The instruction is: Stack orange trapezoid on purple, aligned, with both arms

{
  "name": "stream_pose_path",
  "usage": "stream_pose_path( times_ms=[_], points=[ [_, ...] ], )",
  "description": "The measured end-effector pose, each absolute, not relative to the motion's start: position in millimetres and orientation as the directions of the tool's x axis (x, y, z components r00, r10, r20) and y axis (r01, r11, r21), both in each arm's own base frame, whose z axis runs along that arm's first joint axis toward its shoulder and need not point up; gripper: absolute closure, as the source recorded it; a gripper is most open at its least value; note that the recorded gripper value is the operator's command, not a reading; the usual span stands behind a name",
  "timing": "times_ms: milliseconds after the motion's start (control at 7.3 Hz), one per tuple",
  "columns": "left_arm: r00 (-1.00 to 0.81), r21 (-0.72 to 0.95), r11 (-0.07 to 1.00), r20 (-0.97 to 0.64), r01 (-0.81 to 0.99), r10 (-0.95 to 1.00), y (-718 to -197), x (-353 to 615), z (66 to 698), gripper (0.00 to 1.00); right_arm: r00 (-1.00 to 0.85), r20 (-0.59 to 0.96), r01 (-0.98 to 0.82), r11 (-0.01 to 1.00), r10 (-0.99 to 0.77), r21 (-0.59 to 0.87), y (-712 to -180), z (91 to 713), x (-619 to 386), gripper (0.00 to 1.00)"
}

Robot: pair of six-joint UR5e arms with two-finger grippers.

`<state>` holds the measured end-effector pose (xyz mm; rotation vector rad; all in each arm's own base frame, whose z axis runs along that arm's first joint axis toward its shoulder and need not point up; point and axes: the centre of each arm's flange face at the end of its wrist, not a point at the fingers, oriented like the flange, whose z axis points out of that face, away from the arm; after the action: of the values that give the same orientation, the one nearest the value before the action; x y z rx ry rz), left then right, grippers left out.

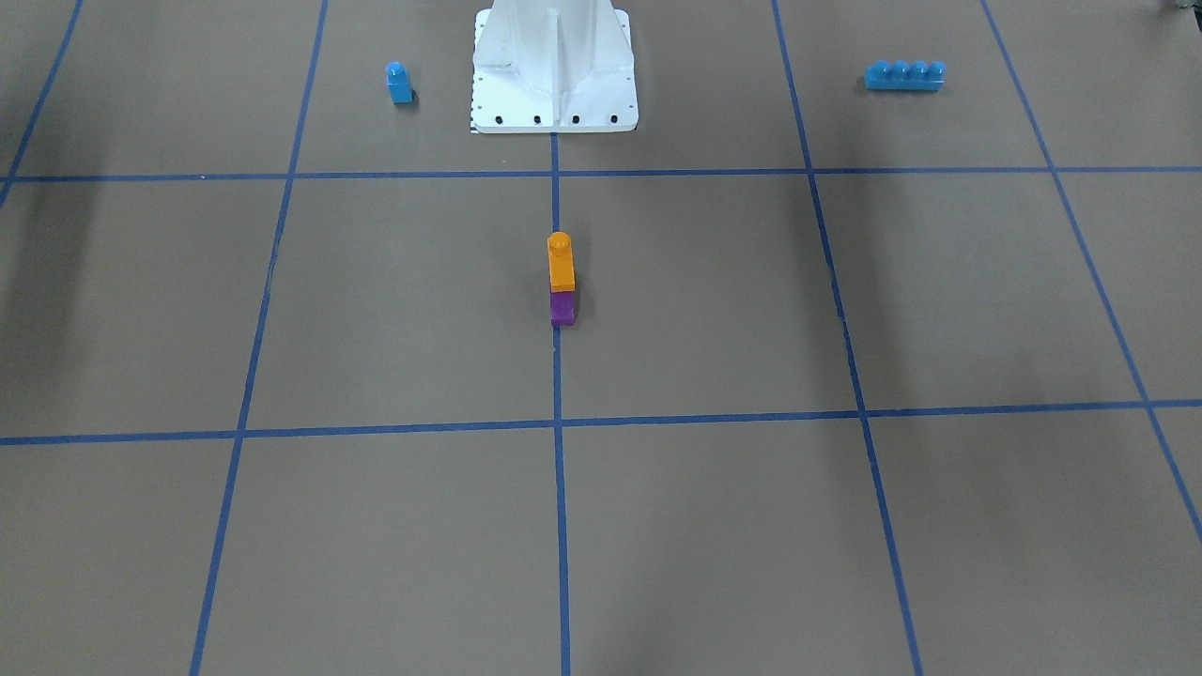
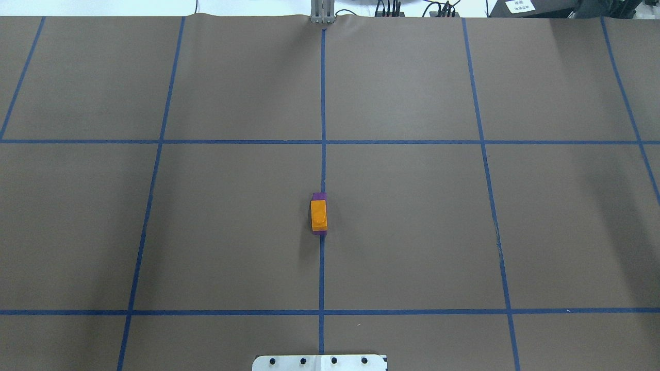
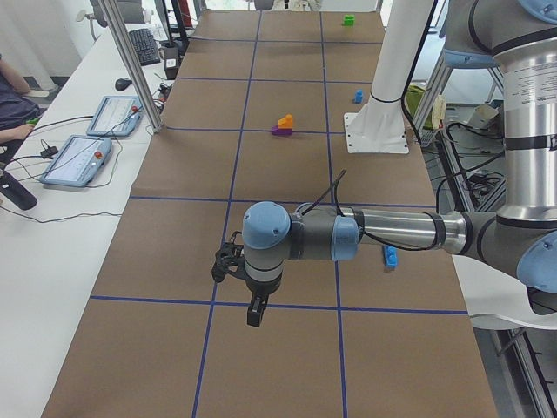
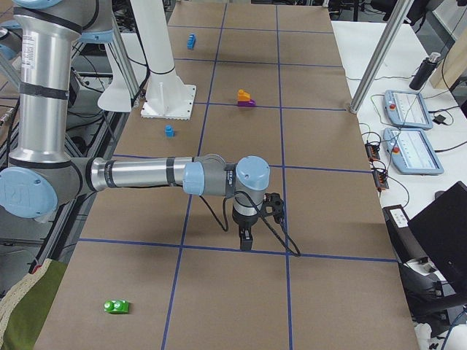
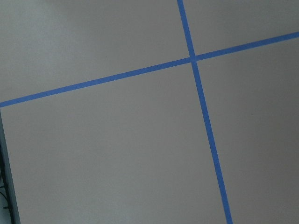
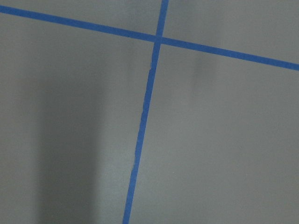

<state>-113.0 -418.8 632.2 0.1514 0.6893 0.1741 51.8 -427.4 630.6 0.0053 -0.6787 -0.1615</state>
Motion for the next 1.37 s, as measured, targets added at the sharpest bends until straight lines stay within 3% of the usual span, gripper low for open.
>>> stream_pose_path(
  times_ms=[1371],
  points=[
    [0.759,0.201,0.973,-0.615,-0.110,0.213,-416.8,-113.3,630.5,0.00,0.752,0.644,0.136,0.989,-0.137,0.051,-421.9,631.3,51.9,0.00]
  ],
)
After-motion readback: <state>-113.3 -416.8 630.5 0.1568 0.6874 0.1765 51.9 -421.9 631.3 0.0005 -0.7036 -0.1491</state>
